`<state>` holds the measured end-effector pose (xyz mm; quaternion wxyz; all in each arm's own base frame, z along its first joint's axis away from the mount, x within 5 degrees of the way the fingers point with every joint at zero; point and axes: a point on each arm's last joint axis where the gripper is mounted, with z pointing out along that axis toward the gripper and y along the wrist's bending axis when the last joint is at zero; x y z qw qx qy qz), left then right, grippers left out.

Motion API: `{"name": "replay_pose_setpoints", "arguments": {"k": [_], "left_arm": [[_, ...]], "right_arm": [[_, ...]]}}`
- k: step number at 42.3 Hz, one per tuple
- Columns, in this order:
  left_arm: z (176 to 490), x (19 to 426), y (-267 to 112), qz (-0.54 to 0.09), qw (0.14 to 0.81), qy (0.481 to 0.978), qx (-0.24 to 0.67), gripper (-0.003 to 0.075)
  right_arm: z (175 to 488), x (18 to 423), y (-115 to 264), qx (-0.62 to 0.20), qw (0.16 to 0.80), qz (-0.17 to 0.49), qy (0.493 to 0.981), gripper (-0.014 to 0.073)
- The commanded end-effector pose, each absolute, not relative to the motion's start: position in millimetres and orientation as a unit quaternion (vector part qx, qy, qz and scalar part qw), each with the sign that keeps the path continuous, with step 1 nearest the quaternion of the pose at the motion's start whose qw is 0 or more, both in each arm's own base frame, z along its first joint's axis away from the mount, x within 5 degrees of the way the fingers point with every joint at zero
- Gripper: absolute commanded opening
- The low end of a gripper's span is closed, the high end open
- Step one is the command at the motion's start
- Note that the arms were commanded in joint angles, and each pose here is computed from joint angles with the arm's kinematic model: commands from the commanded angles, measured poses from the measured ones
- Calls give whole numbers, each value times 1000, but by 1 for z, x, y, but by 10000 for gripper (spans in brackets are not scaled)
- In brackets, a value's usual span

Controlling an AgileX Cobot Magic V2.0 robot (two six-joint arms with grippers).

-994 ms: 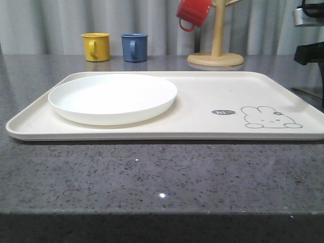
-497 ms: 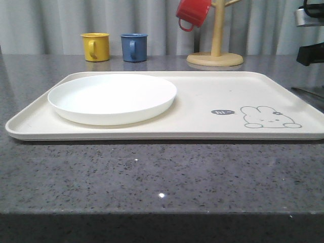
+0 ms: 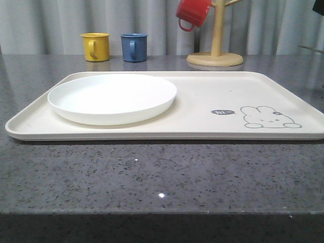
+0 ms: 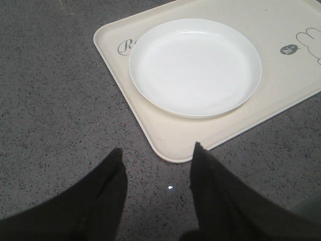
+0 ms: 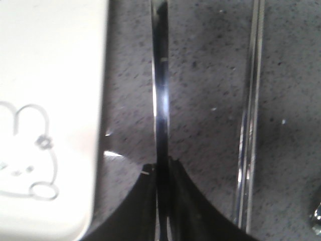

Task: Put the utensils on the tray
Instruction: 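Grasp the silver fork with the right gripper and lift it, then lower the fork onto the tray beside the plate and open the right gripper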

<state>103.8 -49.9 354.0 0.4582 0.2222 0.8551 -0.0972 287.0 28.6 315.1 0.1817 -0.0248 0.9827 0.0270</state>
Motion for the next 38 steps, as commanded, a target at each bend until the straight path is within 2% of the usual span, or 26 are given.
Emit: {"name": "replay_pose_setpoints", "arguments": {"k": [1, 8, 12, 19, 26, 32, 38], "left_arm": [[367, 106, -52, -110, 498, 833, 214, 302], [367, 106, -52, -110, 498, 833, 214, 302], [367, 106, -52, -110, 498, 833, 214, 302], [367, 106, -52, -110, 498, 833, 214, 302], [367, 106, -52, -110, 498, 833, 214, 302], [367, 106, -52, -111, 498, 833, 213, 302], [367, 106, -52, -111, 498, 833, 213, 302]], "right_arm": [[344, 279, 49, -59, 222, 44, 972, 23], [359, 281, 93, -95, 227, 73, 967, 23], [357, 287, 123, -107, 211, 81, 968, 25], [342, 304, 150, -45, 179, 61, 981, 25], [326, 320, 166, 40, 166, 95, 981, 25], [314, 329, 179, 51, 157, 132, 977, 25], [302, 335, 184, 54, 144, 131, 979, 25]]}}
